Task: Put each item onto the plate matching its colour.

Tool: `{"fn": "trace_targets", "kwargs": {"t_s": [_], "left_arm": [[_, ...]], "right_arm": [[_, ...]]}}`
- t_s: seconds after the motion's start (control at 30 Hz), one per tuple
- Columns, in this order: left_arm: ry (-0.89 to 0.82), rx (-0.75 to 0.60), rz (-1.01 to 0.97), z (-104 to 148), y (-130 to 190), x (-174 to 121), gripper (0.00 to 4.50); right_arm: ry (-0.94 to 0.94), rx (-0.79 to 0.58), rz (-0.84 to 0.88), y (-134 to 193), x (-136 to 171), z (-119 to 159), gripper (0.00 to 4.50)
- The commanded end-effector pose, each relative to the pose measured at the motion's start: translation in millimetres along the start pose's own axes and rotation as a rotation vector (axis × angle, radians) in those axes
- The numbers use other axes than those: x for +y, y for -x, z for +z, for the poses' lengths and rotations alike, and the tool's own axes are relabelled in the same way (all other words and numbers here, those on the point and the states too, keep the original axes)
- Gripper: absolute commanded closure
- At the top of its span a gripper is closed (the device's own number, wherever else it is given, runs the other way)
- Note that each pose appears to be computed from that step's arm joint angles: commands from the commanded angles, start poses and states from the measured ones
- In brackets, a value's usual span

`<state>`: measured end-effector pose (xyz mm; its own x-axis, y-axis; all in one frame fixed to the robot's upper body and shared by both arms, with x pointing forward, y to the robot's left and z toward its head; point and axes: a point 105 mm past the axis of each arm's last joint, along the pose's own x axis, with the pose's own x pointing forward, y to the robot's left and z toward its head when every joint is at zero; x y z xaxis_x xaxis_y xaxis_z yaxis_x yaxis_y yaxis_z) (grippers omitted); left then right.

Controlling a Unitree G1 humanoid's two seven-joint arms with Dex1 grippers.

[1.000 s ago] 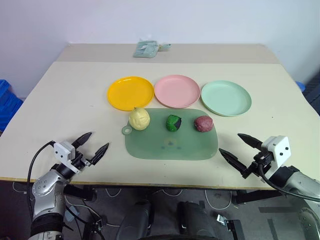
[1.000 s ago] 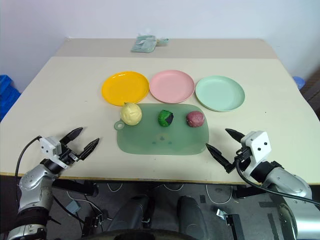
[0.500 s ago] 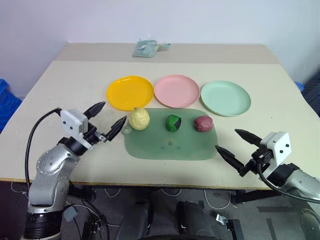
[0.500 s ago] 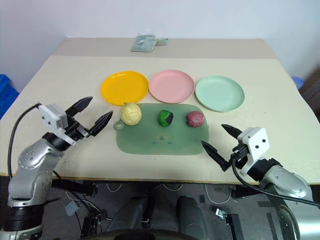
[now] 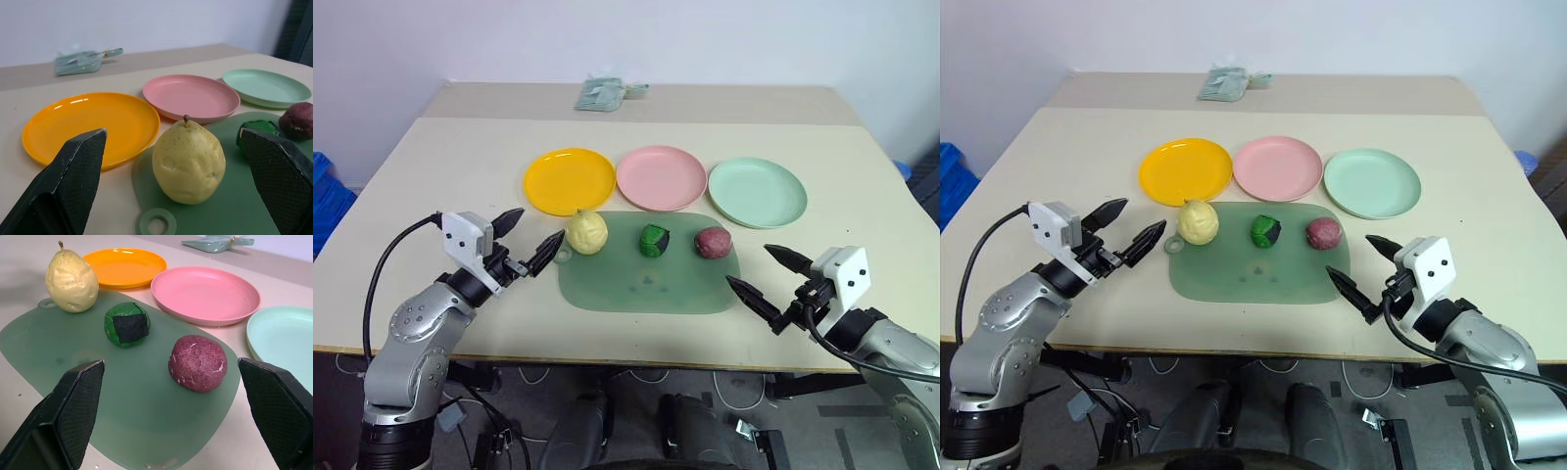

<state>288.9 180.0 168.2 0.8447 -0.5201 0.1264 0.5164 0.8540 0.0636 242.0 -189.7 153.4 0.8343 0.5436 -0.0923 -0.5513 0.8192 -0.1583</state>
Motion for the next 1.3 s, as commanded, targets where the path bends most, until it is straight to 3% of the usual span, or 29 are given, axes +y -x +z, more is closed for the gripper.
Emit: {"fn": "trace_targets", "kwargs": {"t_s": [0.03, 0.47, 0.9, 1.3], "left_arm": [[-0.019, -0.019, 0.002, 8.8, -2.4, -1.5, 0.0], [0.082, 0.085, 0.092, -18.1, -27.1, 4.9, 0.0], [0.1, 0.091, 0.046, -22.2, -43.0, -4.9, 0.0], [0.077, 0.112, 0.02, -29.9, -62.4, -4.8, 0.0]], "right_arm": [[0.036, -0.06, 0.035, -2.6, 5.1, 17.3, 0.05], [0.084, -0.211, 0.284, -5.5, 37.3, 46.0, 0.05], [0.118, -0.22, 0.289, -37.7, 51.4, 53.8, 0.05], [0.126, -0.234, 0.264, -40.4, 62.2, 60.1, 0.05]]}}
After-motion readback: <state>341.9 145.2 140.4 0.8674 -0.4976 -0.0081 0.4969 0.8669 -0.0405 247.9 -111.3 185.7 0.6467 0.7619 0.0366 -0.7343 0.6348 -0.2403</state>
